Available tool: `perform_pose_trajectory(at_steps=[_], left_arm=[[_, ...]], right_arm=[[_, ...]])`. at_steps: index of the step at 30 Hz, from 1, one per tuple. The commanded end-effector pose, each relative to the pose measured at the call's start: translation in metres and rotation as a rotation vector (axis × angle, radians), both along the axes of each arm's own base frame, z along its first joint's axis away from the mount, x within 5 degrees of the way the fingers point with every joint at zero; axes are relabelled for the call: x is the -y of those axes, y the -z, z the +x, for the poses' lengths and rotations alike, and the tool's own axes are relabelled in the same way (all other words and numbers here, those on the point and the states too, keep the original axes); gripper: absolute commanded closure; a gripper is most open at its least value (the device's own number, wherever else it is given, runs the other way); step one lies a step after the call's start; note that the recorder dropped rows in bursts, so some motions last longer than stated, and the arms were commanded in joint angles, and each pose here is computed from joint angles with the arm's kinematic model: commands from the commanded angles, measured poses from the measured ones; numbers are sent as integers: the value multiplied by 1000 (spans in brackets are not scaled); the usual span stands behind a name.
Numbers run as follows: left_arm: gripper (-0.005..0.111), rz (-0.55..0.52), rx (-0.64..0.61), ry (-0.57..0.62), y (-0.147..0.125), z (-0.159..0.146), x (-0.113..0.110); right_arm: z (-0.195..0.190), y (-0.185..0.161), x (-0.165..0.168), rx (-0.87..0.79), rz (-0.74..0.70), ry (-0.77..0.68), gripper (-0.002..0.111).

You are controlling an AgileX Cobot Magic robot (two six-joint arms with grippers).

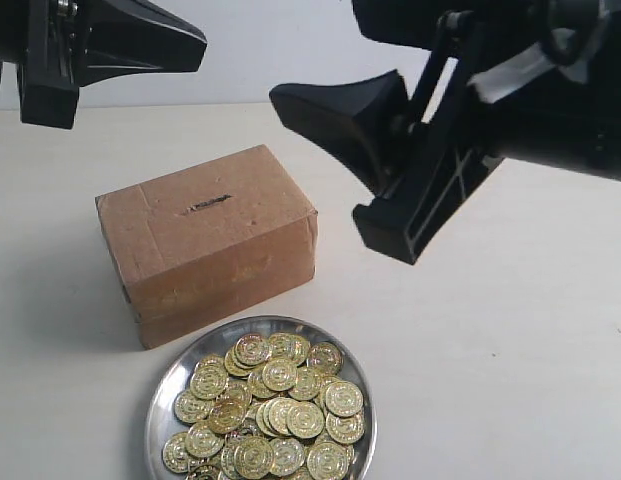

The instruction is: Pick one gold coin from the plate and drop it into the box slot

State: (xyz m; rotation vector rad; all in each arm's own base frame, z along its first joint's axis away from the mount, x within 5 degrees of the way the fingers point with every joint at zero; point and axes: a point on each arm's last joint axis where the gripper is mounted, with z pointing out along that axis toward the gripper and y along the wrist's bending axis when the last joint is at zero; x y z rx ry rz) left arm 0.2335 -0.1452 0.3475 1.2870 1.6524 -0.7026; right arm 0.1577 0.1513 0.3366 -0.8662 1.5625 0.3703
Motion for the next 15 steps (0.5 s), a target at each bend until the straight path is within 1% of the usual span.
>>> perform_pose_trajectory(at_steps=[1,6,8,10,15], left_arm=[[107,-9,-5,0,-2,0,0],[107,-7,-3,-1,-2,0,0],[107,7,35,-16,-6,-2,0],[107,18,77,-14,-11,-11,-1],[107,-12,169,-23,-28,-51,-15]], right_arm=[[-7,-8,7,29,23,0,41],[-9,-10,8,37,34,0,41],[-9,-10,8,35,33,0,41],[-10,-11,8,36,37,-6,41],[-25,-26,21,88,92,-9,41]])
